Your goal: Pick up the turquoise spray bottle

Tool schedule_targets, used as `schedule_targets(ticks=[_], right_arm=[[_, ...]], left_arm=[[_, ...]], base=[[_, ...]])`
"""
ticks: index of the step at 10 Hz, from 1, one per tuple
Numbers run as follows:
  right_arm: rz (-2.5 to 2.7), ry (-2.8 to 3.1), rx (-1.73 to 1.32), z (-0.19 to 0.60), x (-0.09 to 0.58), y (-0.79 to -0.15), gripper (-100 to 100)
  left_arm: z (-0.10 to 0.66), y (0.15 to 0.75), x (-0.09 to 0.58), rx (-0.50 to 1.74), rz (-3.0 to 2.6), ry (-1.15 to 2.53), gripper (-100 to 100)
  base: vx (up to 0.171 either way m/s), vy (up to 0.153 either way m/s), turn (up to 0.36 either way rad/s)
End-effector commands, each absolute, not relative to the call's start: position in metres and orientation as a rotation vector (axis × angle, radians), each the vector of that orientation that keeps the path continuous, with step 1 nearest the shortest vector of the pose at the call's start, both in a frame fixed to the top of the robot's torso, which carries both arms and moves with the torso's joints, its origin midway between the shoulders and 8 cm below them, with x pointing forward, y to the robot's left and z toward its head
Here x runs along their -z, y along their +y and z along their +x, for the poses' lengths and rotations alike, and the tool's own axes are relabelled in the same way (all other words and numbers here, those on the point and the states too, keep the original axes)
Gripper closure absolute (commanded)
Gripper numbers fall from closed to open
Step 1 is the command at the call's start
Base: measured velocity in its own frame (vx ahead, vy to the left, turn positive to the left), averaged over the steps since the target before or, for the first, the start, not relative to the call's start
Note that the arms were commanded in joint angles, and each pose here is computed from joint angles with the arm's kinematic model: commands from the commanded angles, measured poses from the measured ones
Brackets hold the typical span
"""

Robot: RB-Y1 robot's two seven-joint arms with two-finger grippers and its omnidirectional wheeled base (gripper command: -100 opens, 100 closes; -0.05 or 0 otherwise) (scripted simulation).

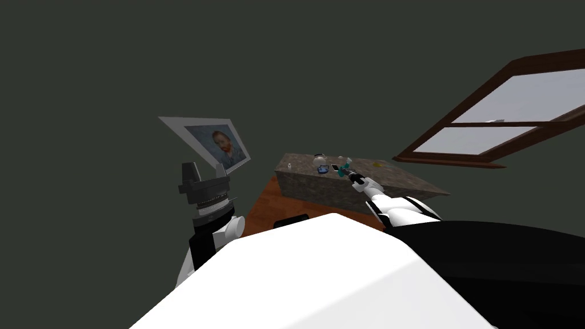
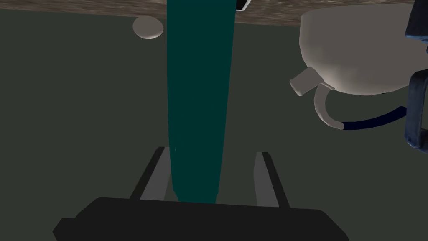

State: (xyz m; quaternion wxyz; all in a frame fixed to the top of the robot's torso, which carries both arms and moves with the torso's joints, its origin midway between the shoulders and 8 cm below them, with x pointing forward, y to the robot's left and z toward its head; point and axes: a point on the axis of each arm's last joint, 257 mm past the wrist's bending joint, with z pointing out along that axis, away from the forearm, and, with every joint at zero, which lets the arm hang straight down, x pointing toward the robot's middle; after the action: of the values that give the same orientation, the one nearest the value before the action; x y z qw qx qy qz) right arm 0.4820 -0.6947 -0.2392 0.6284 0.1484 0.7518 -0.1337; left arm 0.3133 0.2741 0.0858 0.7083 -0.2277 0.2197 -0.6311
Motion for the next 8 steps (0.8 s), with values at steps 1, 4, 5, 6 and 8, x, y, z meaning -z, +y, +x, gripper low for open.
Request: schedule_targets(ticks=[1,4,5,6,8], right_arm=[[0.340,1.723,0.306,0.482,0.239,-0.695,100],[0.340,1.722,0.306,0.482,0.239,-0.695,100],[0.340,1.722,0.306,0.482,0.239,-0.695,0],[0.369,1.715,0.295,0.471,0.247,-0.694,100],[0.402,1.710,0.288,0.457,0.255,-0.695,100]], left_arm=[[0.313,0.274,-0.086,1.401,-0.506,0.488,0],[0.313,0.274,-0.086,1.401,-0.506,0.488,0],[0.313,0.274,-0.086,1.401,-0.506,0.488,0],[0.313,0.274,-0.086,1.401,-0.506,0.488,0],[0.313,0.274,-0.086,1.401,-0.506,0.488,0]], base=[[0.000,0.000,0.000],[0.000,0.000,0.000],[0.000,0.000,0.000],[0.049,-0.015,0.064],[0.074,-0.023,0.061]])
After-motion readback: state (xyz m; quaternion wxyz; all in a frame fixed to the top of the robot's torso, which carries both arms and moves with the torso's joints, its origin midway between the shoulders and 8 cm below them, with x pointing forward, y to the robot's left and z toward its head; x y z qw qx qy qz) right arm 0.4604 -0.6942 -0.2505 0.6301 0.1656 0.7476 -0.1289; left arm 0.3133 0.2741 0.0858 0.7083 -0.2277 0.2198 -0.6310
